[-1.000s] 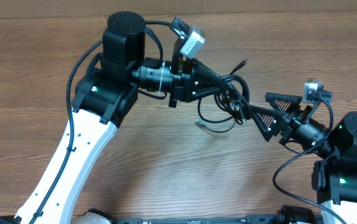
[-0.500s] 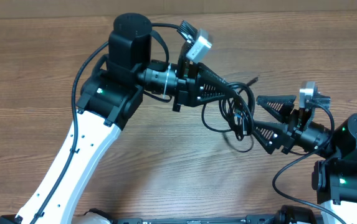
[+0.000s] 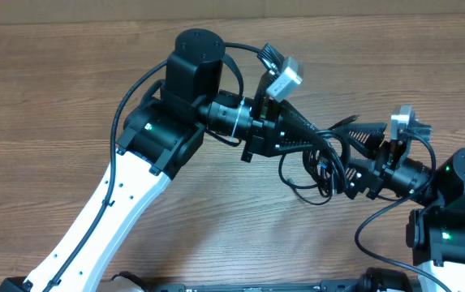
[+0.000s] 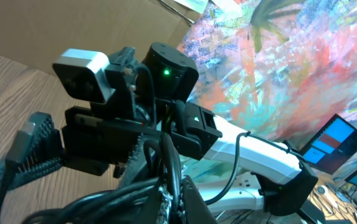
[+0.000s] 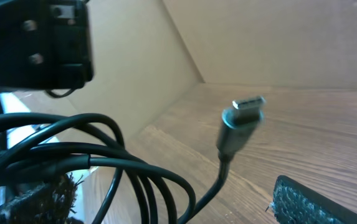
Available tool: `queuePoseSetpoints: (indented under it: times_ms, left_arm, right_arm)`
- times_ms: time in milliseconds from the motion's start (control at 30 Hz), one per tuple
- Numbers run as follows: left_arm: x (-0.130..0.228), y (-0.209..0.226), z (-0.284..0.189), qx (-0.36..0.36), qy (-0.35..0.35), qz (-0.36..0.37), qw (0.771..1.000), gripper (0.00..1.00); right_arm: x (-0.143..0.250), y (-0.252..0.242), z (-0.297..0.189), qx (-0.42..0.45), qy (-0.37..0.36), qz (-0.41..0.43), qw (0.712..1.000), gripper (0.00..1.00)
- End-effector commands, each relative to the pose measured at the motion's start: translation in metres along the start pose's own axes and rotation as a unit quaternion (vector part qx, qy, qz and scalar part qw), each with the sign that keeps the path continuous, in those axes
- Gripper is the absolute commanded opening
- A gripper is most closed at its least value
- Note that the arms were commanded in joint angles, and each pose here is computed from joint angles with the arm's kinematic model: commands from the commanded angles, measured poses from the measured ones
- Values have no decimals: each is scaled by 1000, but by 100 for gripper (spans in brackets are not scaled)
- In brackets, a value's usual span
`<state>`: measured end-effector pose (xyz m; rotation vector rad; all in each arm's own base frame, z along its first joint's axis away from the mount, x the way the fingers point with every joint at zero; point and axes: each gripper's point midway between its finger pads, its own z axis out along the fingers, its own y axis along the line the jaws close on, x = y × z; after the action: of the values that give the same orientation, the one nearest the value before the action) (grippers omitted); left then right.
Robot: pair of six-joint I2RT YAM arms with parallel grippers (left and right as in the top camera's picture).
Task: Untangle cables
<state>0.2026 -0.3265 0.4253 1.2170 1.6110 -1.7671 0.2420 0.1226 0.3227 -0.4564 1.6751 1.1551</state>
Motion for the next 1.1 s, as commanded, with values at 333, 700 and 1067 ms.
queuePoseSetpoints:
  times_ms: [333, 700, 1067]
  left_arm:
    - [-5, -25, -2, 24, 2, 19, 1000, 4]
    - [-2, -32, 6, 35, 10, 23, 999, 4]
    - [-11, -14, -14, 0, -11, 21, 1000, 4]
  right_arm:
    - [-13, -52, -3, 121, -42, 35, 991, 100]
    - [-3, -66, 4, 114, -23, 64, 991, 100]
    - [1, -56, 5, 88, -13, 64, 994, 100]
